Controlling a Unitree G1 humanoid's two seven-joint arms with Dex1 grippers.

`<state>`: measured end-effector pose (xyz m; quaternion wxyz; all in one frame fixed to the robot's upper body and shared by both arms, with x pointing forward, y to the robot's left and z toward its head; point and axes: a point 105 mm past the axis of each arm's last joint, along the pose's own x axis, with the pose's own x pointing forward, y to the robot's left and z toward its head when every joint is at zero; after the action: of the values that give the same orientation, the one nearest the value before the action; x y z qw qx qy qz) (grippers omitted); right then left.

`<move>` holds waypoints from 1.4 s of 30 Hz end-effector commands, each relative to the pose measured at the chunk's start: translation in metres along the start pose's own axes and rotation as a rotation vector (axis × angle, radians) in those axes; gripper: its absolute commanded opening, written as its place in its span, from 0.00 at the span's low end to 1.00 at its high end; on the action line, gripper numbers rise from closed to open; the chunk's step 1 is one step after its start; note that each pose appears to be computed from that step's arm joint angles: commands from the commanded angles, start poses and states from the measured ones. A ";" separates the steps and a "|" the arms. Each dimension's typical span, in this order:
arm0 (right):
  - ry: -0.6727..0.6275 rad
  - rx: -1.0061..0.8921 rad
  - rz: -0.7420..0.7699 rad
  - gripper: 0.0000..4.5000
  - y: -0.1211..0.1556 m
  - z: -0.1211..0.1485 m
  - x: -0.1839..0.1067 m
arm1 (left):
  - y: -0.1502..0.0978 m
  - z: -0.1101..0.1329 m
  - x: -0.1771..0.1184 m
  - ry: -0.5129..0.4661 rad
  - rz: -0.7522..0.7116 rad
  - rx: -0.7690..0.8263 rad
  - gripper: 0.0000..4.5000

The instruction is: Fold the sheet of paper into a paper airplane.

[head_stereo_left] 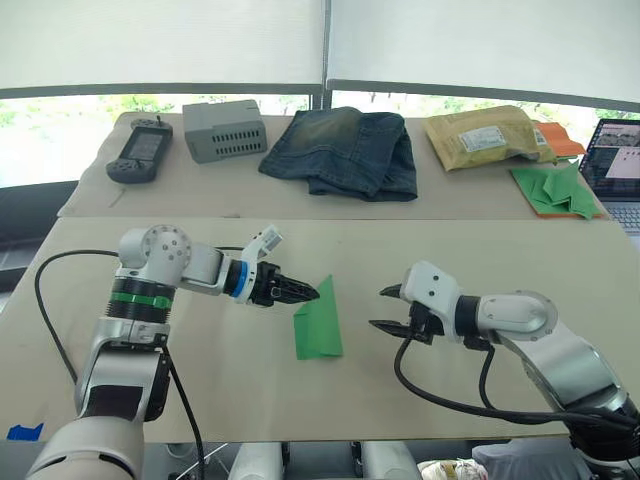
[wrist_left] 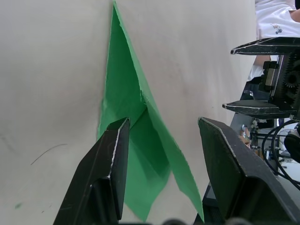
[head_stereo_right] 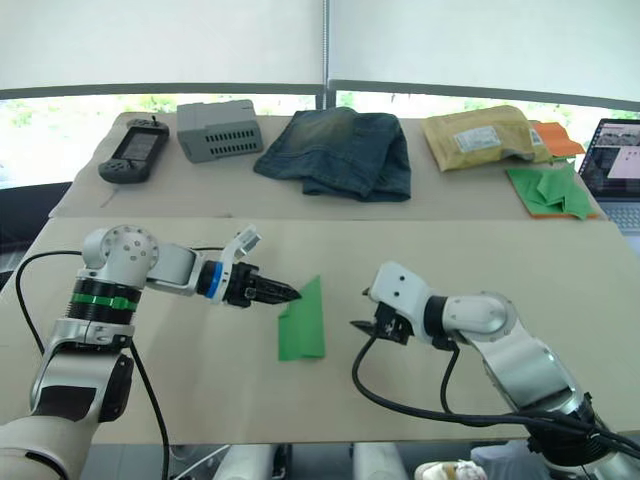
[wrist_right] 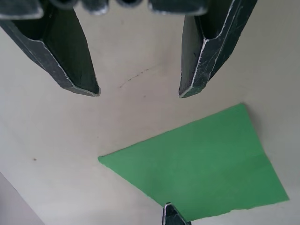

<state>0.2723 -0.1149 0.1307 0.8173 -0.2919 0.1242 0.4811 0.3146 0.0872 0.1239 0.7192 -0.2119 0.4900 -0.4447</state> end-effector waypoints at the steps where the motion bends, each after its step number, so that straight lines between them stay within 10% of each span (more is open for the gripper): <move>1: -0.030 -0.042 -0.014 0.66 -0.002 0.009 0.001 | -0.006 0.006 0.002 0.004 -0.025 -0.016 0.55; 10: -0.044 -0.033 -0.011 0.66 0.003 0.012 0.004 | -0.003 0.009 0.003 -0.029 -0.050 -0.103 0.00; 22: -0.043 -0.056 -0.027 0.66 -0.012 0.017 0.005 | 0.007 0.021 0.006 -0.492 -0.015 -0.422 0.00; 29: -0.035 -0.061 -0.048 0.66 -0.020 0.016 0.005 | -0.006 0.012 0.009 -0.556 0.048 -0.614 0.00; 42: -0.127 -0.025 -0.033 0.66 -0.018 0.037 -0.001 | -0.001 0.014 -0.037 -0.592 0.039 -0.372 0.95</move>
<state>0.2906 -0.1065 0.1506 0.8264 -0.2872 0.0908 0.4758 0.3228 0.1125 0.1331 0.7852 -0.4516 0.3656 -0.2140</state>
